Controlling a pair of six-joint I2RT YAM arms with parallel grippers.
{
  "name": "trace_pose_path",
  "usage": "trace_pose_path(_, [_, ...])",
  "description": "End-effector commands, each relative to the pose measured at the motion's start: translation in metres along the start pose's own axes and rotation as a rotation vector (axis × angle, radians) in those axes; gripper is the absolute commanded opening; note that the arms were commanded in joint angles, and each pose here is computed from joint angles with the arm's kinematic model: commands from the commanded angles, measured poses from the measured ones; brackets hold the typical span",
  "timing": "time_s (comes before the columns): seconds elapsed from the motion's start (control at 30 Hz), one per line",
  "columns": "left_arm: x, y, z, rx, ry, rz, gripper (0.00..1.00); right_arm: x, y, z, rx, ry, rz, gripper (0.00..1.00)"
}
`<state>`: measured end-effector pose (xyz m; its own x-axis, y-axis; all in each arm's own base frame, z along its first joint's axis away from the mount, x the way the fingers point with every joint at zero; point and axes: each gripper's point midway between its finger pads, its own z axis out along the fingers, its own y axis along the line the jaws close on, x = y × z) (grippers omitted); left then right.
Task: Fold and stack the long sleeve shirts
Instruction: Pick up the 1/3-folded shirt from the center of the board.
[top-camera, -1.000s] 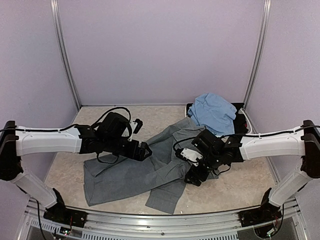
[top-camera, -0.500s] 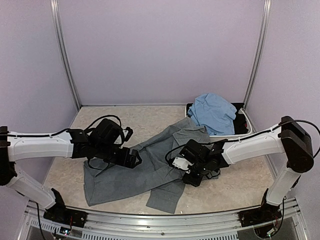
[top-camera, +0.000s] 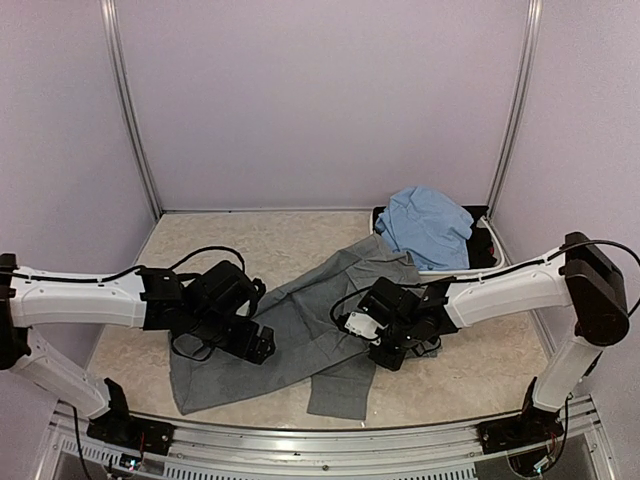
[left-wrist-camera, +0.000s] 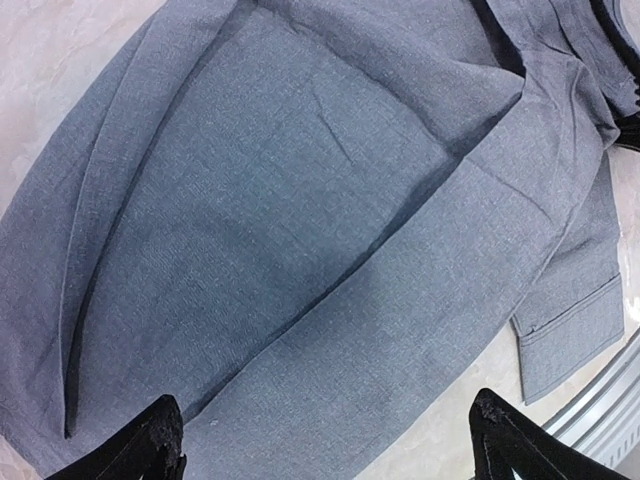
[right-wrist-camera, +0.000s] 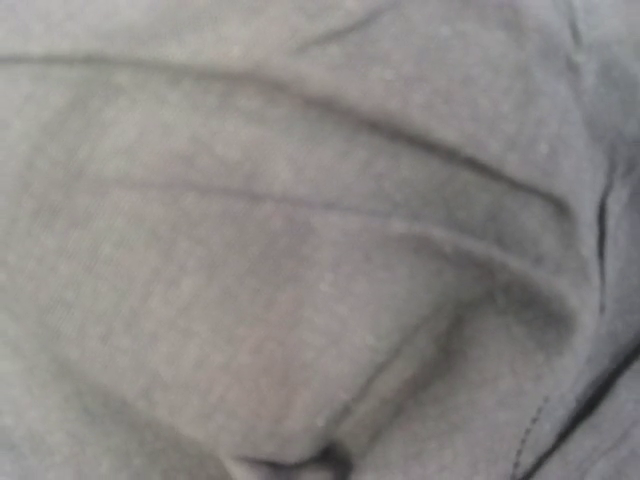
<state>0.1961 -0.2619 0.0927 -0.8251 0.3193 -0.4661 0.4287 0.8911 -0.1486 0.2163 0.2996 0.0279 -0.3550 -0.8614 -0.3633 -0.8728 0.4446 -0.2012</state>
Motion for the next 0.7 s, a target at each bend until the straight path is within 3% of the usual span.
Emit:
trace_pose_path(0.0, [0.01, 0.004, -0.003, -0.033, 0.017, 0.014, 0.95, -0.006, -0.002, -0.018, 0.01, -0.025, -0.002, 0.04])
trace_pose_path(0.07, [0.013, 0.002, 0.0, -0.035, 0.024, 0.028, 0.95, -0.007, -0.002, -0.018, 0.009, -0.031, -0.001, 0.09])
trace_pose_path(0.43, [0.027, 0.003, 0.012, -0.062, 0.065, 0.064, 0.95, -0.008, -0.003, -0.007, 0.018, -0.015, -0.013, 0.15])
trace_pose_path(0.67, [0.029, 0.004, 0.013, -0.069, 0.074, 0.082, 0.95, -0.018, 0.001, -0.016, -0.053, -0.063, -0.001, 0.25])
